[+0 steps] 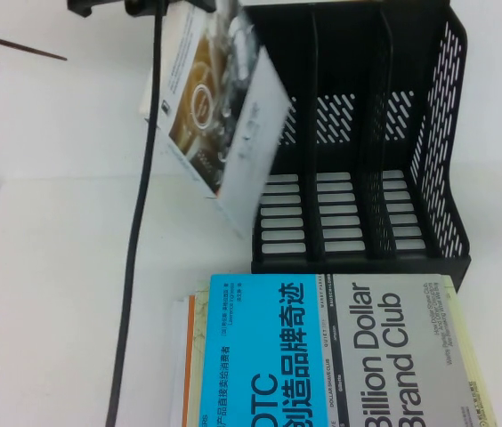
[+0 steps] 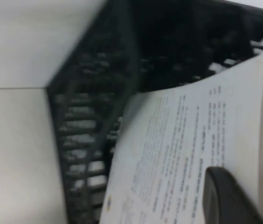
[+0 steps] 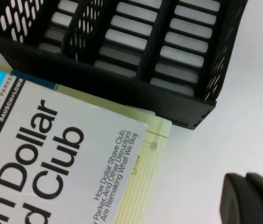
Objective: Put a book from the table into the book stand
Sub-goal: Place the book on the book shelf
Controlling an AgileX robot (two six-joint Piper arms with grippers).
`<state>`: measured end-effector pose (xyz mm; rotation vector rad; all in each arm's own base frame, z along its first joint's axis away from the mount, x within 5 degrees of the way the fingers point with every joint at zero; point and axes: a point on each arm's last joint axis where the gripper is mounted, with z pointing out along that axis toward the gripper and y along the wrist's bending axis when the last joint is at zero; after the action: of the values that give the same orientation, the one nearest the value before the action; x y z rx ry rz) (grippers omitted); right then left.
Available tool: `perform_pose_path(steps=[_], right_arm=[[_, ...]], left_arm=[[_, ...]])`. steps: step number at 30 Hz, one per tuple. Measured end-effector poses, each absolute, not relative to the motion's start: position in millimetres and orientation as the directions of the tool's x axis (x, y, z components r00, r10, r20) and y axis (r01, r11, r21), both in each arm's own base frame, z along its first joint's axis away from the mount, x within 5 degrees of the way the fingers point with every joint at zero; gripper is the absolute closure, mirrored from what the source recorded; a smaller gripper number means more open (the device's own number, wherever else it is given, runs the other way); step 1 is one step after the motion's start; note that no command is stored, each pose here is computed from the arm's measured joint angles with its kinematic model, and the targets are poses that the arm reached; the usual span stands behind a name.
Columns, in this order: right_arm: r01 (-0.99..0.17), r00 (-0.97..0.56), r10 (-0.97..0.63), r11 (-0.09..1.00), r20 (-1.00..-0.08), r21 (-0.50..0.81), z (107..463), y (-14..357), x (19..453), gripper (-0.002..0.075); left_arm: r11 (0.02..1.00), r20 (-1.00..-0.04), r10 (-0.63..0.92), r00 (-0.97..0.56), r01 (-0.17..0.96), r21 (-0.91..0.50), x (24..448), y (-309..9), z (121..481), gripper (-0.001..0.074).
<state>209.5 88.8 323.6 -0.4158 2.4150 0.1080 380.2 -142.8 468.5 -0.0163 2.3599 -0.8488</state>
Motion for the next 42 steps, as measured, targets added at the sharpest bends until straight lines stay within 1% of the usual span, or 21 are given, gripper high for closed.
perform_pose_path(steps=[4,9,14,19,21,27,31,42], right_arm=[[-0.323,-0.722,-0.266,0.946,-0.639,-0.028,323.6,88.9,209.5,0.0729],[-0.323,-0.72,-0.262,0.946,-0.643,-0.023,323.9,89.4,209.7,0.0729],[-0.324,-0.714,-0.252,0.946,-0.653,-0.011,324.7,90.5,210.3,0.0729],[-0.323,-0.708,-0.243,0.946,-0.663,-0.001,325.4,91.4,210.9,0.0729],[-0.323,-0.709,-0.242,0.946,-0.663,0.0,325.4,91.5,210.9,0.0729],[-0.321,-0.71,-0.235,0.947,-0.663,0.009,325.5,92.0,210.8,0.0729],[-0.321,-0.711,-0.235,0.947,-0.663,0.009,325.5,92.0,210.8,0.0729],[-0.321,-0.712,-0.229,0.947,-0.664,0.017,325.6,92.5,210.7,0.0729]], left_arm=[[0.8,-0.565,-0.261,-0.782,0.153,-0.581,385.8,-140.5,468.1,0.0635],[0.752,-0.584,-0.365,-0.725,0.14,-0.644,392.2,-141.2,476.6,0.0635],[0.736,-0.581,-0.388,-0.716,0.139,-0.663,397.3,-143.0,474.8,0.0635],[0.735,-0.546,-0.379,-0.747,0.116,-0.668,409.5,-153.3,456.2,0.0635],[0.74,-0.543,-0.365,-0.757,0.118,-0.663,413.1,-162.8,448.3,0.0635],[0.778,-0.573,-0.318,-0.755,0.138,-0.613,416.5,-190.4,432.0,0.0635],[0.792,-0.562,-0.314,-0.765,0.116,-0.6,421.2,-198.8,419.9,0.0635],[0.824,-0.525,-0.295,-0.799,0.065,-0.562,443.3,-206.4,379.6,0.0635]])
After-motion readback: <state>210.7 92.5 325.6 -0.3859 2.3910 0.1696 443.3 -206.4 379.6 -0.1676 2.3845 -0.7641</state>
